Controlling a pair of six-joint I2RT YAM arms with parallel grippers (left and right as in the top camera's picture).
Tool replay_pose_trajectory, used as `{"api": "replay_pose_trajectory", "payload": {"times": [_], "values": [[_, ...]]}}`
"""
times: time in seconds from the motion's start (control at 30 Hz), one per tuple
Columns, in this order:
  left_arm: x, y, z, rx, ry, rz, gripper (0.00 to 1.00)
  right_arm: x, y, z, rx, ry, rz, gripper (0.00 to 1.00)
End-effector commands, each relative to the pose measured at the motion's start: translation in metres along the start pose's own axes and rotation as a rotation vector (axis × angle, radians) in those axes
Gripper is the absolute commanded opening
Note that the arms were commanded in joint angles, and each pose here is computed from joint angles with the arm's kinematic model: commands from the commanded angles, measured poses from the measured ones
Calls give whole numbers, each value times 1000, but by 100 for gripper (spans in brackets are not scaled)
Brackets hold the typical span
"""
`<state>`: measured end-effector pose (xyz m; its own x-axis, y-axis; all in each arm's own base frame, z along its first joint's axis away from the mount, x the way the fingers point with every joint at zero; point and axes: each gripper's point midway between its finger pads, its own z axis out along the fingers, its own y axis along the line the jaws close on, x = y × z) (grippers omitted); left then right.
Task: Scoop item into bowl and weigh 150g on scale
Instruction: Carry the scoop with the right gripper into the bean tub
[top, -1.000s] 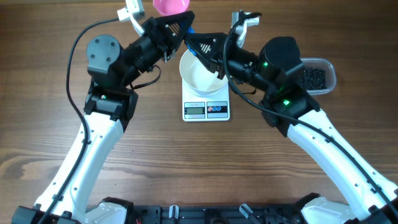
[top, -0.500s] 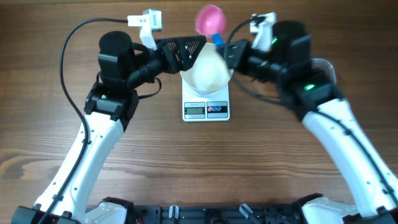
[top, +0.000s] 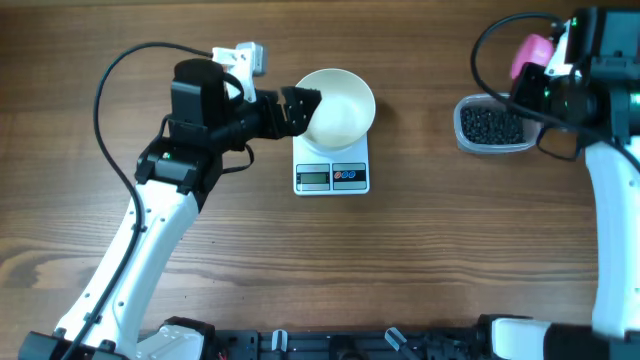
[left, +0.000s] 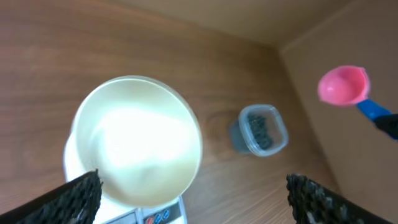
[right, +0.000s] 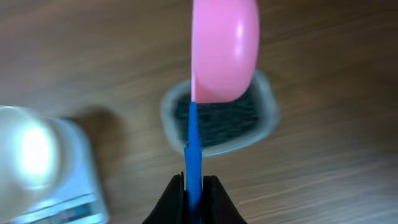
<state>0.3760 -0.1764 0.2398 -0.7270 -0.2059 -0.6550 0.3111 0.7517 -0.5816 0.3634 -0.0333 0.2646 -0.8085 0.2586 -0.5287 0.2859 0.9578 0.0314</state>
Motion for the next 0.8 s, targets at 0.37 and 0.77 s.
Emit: {"api": "replay_pose_trajectory", "payload": {"times": [0.37, 0.77], "values": [[4, 44, -8, -244, -8, -11, 100, 50, -36, 132, 269, 419, -358, 4], [12, 55, 0, -272, 26, -26, 100, 67, -18, 149, 142, 493, -406, 5]]}}
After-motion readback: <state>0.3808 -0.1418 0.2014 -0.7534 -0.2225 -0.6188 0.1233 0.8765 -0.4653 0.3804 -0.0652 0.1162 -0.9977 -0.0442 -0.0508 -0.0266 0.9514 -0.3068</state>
